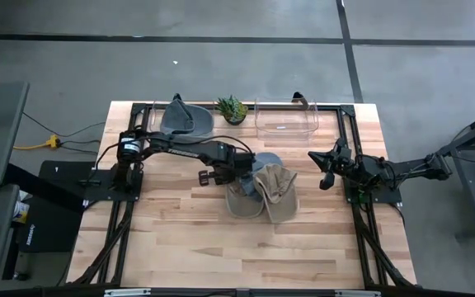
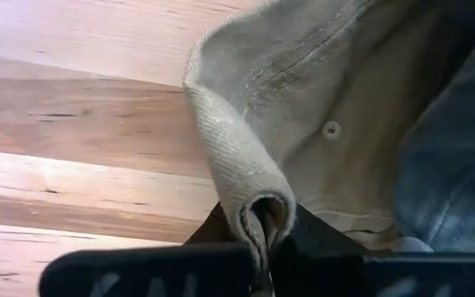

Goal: Pick & Place hat
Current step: Put the left brown cap into the right transparent bin

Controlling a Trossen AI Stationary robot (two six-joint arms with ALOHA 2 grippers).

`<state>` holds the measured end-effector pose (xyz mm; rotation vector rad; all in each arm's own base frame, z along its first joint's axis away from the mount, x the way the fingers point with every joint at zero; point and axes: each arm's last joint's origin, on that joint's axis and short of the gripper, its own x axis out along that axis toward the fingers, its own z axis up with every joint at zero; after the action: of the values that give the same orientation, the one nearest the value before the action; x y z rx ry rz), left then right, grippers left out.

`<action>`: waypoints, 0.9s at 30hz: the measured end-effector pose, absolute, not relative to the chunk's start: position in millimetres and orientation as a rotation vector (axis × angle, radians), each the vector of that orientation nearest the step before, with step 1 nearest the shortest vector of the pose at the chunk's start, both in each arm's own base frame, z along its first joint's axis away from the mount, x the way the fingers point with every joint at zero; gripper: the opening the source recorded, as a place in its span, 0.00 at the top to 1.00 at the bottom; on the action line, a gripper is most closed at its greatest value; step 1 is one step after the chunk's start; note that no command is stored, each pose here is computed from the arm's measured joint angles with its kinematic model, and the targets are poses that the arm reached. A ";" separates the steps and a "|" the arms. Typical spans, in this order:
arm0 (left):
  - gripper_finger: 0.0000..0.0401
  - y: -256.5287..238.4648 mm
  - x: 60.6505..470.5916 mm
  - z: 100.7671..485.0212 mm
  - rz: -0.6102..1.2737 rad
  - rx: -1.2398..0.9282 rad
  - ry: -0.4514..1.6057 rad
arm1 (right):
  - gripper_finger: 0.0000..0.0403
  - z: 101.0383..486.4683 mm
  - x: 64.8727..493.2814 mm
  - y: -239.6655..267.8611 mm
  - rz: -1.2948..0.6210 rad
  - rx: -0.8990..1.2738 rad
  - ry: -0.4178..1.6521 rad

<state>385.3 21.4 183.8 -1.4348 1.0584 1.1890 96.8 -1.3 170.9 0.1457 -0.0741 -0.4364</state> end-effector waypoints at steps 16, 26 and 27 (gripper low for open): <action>1.00 20.8 375.7 209.5 1.096 -1.381 1.062 | 1.00 170.9 96.8 -1.3 -0.437 0.146 -0.074; 1.00 20.0 357.2 238.7 1.072 -1.345 1.073 | 1.00 171.0 96.8 -1.3 -0.436 0.146 -0.075; 1.00 20.0 357.8 241.2 1.059 -1.351 1.062 | 1.00 170.9 96.8 -1.3 -0.436 0.146 -0.074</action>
<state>357.8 20.0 241.2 -1.3506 1.0619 1.0589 96.8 -1.3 170.9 0.1458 -0.0744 -0.4362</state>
